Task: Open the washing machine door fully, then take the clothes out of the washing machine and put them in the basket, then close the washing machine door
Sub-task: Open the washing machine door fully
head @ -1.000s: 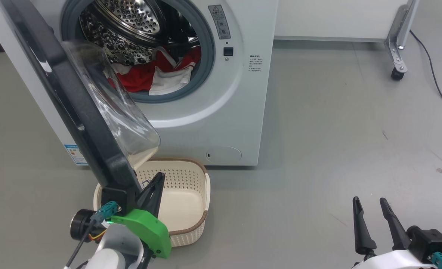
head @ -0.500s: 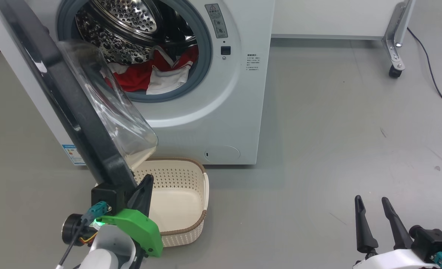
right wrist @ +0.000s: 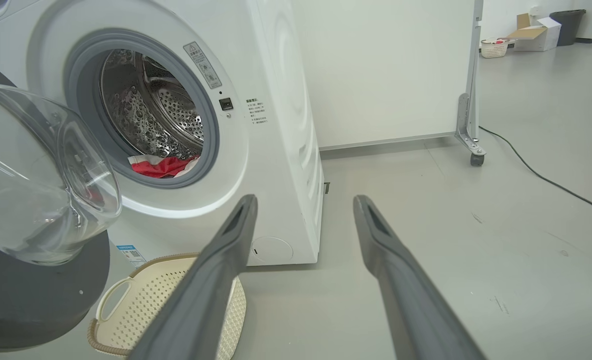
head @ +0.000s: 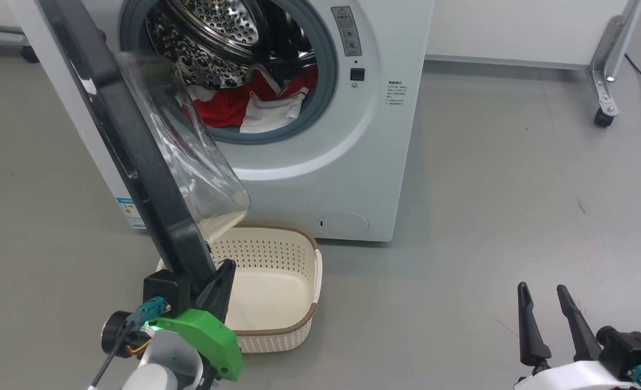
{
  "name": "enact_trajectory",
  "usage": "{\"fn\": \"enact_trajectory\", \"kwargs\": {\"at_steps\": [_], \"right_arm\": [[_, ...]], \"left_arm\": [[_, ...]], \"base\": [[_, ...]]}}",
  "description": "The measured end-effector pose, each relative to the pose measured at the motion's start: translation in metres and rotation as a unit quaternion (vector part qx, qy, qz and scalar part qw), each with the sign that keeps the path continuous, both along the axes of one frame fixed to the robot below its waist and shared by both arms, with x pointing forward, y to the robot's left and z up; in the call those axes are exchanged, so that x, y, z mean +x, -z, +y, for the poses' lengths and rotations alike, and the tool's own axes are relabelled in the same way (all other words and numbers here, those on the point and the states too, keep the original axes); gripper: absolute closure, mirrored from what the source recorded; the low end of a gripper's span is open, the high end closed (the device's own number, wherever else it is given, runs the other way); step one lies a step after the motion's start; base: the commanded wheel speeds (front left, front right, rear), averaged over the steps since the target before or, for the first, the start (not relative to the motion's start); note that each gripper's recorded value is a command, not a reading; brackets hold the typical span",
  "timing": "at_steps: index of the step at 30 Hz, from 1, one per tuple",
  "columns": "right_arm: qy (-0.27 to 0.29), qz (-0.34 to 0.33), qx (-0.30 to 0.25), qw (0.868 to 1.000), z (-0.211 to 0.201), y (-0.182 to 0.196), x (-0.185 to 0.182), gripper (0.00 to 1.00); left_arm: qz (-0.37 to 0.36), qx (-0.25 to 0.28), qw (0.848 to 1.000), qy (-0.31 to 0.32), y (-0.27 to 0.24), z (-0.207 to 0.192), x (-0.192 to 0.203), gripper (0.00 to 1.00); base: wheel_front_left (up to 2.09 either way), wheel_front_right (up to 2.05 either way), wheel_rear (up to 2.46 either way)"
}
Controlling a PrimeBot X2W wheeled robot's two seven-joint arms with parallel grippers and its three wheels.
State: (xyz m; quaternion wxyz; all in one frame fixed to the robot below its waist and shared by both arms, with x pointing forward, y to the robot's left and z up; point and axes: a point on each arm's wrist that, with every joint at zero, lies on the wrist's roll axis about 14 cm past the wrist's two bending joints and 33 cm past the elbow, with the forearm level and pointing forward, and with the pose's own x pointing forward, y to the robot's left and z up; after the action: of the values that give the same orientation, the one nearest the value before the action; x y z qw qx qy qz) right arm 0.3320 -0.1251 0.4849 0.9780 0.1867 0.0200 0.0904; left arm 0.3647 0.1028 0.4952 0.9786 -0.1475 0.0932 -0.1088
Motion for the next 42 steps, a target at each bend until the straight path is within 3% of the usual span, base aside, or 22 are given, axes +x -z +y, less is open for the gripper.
{"fn": "enact_trajectory", "kwargs": {"at_steps": [21, 29, 42], "right_arm": [[-0.073, -0.005, 0.004, 0.997, 0.044, -0.003, 0.014, 0.00], [-0.115, 0.001, 0.005, 0.993, 0.071, 0.001, 0.013, 0.00], [-0.136, 0.023, -0.003, 0.990, 0.081, 0.018, 0.018, 0.00]], "left_arm": [[-0.002, -0.012, 0.994, -0.108, 0.004, 0.062, -0.019, 1.00], [-0.008, -0.005, 0.983, -0.185, 0.004, 0.112, -0.033, 1.00], [-0.001, -0.011, 0.969, -0.246, 0.012, 0.153, -0.039, 1.00]], "base": [[0.00, 0.00, 0.00], [0.00, 0.00, 0.00], [0.00, 0.00, 0.00]]}}
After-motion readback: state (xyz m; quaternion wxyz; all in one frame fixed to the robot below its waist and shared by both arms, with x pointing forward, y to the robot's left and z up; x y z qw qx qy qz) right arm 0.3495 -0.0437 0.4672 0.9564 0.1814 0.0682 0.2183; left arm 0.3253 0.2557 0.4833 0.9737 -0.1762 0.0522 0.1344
